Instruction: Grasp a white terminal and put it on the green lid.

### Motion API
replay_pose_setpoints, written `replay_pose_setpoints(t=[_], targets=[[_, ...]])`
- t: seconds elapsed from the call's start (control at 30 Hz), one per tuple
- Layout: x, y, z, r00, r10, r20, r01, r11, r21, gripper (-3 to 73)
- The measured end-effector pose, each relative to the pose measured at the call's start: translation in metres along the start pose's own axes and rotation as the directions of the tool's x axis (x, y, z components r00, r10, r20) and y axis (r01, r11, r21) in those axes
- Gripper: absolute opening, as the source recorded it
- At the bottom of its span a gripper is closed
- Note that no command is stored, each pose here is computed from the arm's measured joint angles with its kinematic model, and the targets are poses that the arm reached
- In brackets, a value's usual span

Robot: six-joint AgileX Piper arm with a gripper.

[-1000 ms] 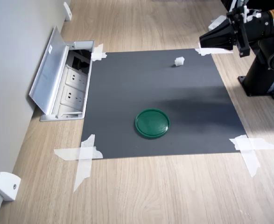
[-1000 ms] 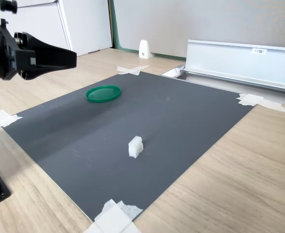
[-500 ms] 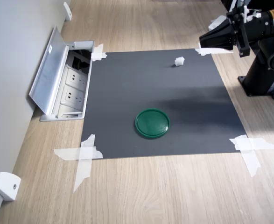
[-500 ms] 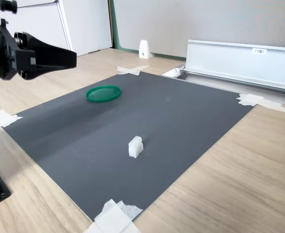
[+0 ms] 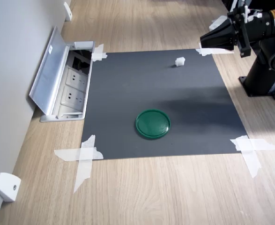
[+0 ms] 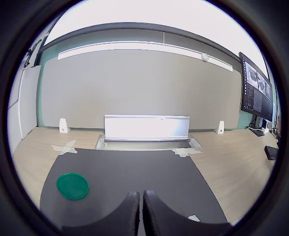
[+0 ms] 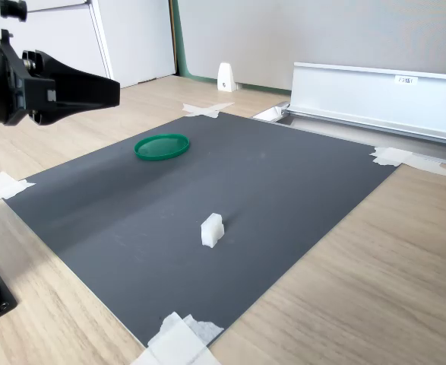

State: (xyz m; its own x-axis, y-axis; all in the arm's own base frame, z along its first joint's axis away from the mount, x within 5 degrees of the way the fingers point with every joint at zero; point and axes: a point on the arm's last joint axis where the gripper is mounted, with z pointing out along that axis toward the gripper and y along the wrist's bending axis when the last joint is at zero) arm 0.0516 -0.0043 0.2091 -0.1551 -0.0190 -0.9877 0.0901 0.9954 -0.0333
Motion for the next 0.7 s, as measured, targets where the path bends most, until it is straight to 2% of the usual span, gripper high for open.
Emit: replay_pose_setpoints(t=[0.37,0.7], targets=[[-0.002,0.0,0.003,0.999,-0.007,-0.041,0.007,1.0,0.0,0.8],[-0.059,-0.004,0.02,0.971,-0.047,-0.235,0.048,0.999,-0.004,0.8]])
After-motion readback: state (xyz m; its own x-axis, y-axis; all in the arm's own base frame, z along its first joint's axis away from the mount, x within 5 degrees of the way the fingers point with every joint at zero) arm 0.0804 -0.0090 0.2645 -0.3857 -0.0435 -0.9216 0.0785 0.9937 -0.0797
